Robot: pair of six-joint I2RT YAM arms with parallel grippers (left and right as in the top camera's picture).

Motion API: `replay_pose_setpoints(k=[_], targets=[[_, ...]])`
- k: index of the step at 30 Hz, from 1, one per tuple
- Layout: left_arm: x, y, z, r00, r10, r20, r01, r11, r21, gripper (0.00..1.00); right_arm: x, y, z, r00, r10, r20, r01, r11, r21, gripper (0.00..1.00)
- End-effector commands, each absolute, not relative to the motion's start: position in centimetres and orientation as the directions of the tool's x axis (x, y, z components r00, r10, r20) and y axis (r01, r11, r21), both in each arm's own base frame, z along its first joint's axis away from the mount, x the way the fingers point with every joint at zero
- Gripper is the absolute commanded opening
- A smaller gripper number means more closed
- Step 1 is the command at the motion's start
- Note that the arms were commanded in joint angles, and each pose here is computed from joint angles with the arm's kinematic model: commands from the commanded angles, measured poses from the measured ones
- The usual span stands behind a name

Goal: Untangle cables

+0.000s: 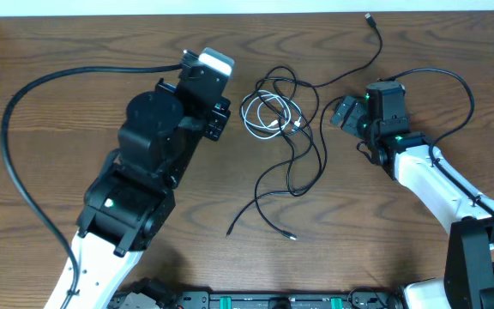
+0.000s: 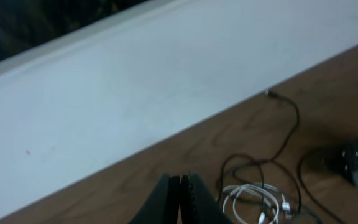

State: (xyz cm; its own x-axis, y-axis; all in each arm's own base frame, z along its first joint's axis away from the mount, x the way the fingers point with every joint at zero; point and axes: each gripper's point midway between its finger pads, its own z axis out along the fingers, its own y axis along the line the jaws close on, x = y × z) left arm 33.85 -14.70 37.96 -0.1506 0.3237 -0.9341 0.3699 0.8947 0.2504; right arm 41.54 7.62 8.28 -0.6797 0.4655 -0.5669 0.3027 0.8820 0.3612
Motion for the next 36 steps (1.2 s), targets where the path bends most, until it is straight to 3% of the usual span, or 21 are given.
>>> replay_pose_setpoints(k=[1, 3, 9, 14, 21, 29, 36], targets=[[35.1, -14.6, 36.2, -0.207, 0.356, -0.911, 0.356, 0.895, 0.269, 0.08, 41.5, 7.9, 8.3, -0.687, 0.464, -0.559, 0.292, 0.881, 0.373, 0.99], [35.8, -15.0, 34.7, -0.244, 0.368, -0.897, 0.366, 0.892, 0.267, 0.09, 41.5, 7.9, 8.3, -0.688, 0.464, -0.559, 0.292, 0.881, 0.373, 0.99], [38.7, -16.5, 28.5, -0.399, 0.358, -0.844, 0.373, 0.904, 0.208, 0.34, 41.4, 8.6, 8.3, -0.708, 0.444, -0.55, 0.257, 0.886, 0.385, 0.99], [40.9, -17.7, 23.1, -0.533, 0.272, -0.801, 0.323, 0.941, 0.105, 0.45, 41.4, 8.6, 8.3, -0.714, 0.421, -0.559, 0.239, 0.898, 0.37, 0.99], [43.2, -18.9, 16.3, -0.662, 0.14, -0.736, 0.219, 0.976, -0.011, 0.5, 41.4, 8.6, 8.3, -0.714, 0.421, -0.559, 0.239, 0.898, 0.37, 0.99], [43.8, -19.4, 9.2, -0.75, 0.182, -0.637, 0.226, 0.974, 0.012, 0.69, 41.4, 8.7, 8.3, -0.716, 0.419, -0.559, 0.236, 0.898, 0.371, 0.99], [44.3, -19.8, 7.0, -0.79, 0.009, -0.613, 0.089, 0.991, -0.1, 0.7, 41.4, 8.8, 8.3, -0.716, 0.418, -0.559, 0.235, 0.898, 0.371, 0.99]])
